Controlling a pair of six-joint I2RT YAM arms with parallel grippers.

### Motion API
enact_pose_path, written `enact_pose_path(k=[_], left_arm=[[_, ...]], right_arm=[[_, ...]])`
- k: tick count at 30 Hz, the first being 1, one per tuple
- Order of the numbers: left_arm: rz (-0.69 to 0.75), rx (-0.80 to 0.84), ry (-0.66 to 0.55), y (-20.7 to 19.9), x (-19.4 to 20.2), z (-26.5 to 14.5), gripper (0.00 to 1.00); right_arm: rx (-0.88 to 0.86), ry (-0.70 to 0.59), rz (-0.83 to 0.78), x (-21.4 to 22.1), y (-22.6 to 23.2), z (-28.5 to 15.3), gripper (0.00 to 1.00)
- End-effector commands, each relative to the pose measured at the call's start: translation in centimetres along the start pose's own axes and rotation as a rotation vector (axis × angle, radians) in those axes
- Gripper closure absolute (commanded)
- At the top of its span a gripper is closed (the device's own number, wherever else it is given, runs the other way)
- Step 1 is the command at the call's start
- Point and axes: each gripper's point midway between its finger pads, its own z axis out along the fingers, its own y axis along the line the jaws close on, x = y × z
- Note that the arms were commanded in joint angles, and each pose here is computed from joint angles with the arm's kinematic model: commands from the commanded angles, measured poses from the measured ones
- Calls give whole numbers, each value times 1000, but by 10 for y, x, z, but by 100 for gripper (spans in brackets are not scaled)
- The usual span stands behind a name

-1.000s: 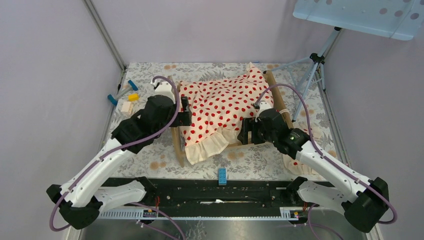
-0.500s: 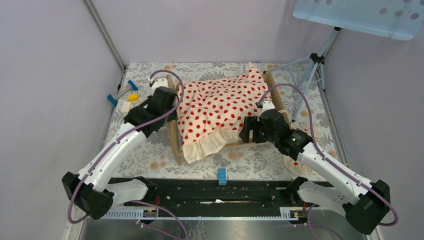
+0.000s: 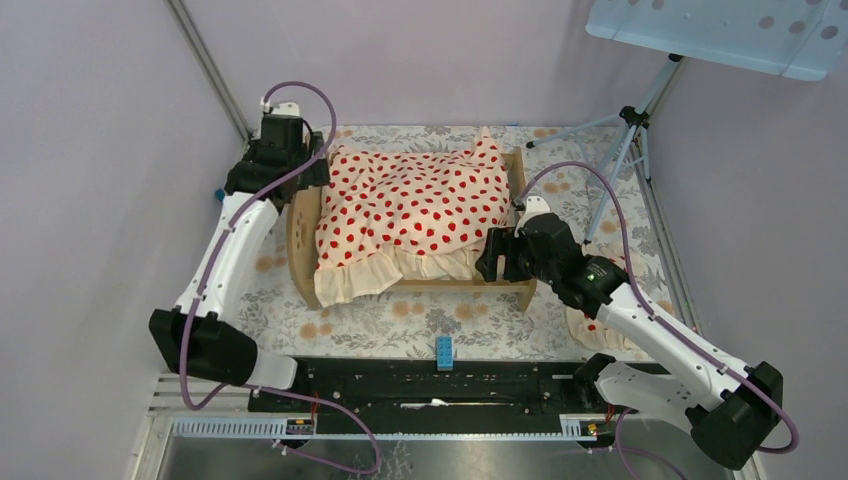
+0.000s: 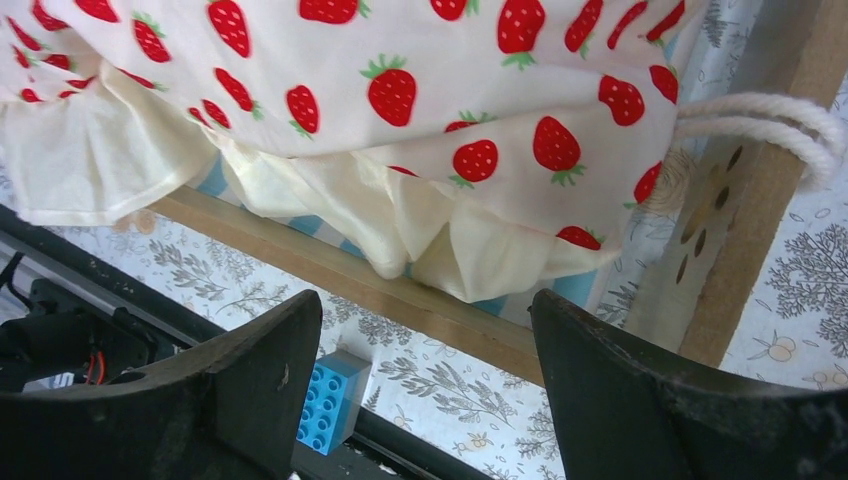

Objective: Set up the pet bed
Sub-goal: Adjust the bed frame at the center of the board.

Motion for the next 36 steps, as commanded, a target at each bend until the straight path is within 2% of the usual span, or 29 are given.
enact_pose_path(k=[1,3,6,8,10,12,14,16,19,25,32,36], left_arm=[[-37,-31,-216,25,-66,-71,14],[-60,41,-254,21,-72,-98,18],[-26,252,-279,-24,-61,-140,28],[11,355,-251,-59,-34,-161,30],[45,400,-171,-86,8,-166,31],[66,378,-72,-97,53,-158,32],[65,301,11,-90,95,-141,32],[8,229,35,-75,116,-135,32],[-60,160,42,-55,133,-130,31],[-1,98,89,-54,155,-111,26],[7,95,123,-57,176,-100,24],[7,107,153,-57,195,-93,24]], right_arm=[[-71,-52,-26,-23,20,-11,16],[-83,-46,-32,-21,22,-12,16],[-108,-26,-46,-17,25,-9,16],[-114,-12,-53,-14,26,-6,17],[-112,1,-57,-11,25,-3,17],[-106,11,-54,-9,25,0,17],[-76,19,-46,-6,20,2,18],[-36,21,-34,-4,13,4,17],[27,22,-21,-1,0,6,17],[116,18,30,3,-14,18,13],[114,41,51,14,-15,39,11],[124,66,54,22,-18,45,17]])
